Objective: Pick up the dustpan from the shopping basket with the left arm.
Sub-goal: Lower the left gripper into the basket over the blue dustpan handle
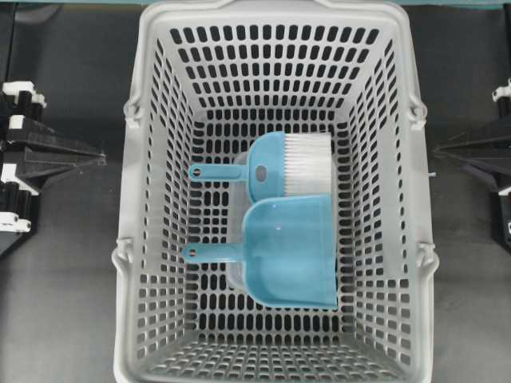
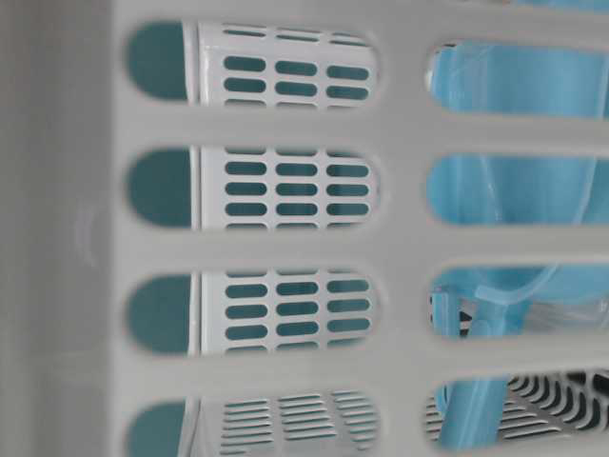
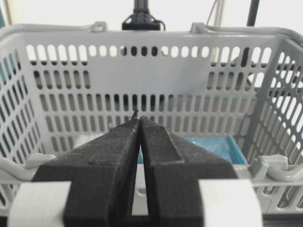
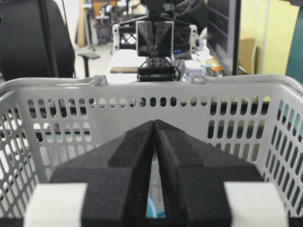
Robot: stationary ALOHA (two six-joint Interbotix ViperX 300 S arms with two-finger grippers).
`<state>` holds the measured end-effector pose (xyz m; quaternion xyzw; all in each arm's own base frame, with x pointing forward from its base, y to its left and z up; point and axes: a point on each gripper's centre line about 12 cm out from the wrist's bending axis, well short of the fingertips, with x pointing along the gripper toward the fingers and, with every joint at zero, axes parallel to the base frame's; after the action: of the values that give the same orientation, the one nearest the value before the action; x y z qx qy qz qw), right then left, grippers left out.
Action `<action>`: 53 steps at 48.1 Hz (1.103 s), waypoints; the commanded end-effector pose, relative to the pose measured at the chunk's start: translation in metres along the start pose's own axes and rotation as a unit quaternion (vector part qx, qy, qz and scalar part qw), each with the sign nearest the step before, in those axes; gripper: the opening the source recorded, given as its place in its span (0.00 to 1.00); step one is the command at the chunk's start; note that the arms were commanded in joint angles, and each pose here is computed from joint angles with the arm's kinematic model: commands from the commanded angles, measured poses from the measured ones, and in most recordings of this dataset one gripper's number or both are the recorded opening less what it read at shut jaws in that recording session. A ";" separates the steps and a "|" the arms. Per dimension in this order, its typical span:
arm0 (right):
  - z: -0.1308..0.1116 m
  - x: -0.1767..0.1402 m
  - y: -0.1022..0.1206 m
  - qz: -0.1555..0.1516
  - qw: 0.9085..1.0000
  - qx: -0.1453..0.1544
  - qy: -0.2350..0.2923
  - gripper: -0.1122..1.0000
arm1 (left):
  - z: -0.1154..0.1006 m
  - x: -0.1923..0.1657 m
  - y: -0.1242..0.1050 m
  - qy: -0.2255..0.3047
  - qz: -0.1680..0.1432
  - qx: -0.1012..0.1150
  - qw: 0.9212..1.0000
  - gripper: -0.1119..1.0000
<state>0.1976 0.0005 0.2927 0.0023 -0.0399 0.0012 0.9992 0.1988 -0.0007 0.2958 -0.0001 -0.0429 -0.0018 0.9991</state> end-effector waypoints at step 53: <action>0.004 0.000 0.013 0.031 0.999 0.028 0.003 0.10 | 0.017 0.198 -0.050 0.521 -0.024 0.003 0.853 0.10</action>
<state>0.1956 0.0126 0.2914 0.0262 -0.0298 0.0323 0.9987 0.3930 -0.0498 0.3213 0.0060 0.4943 -0.0234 0.8689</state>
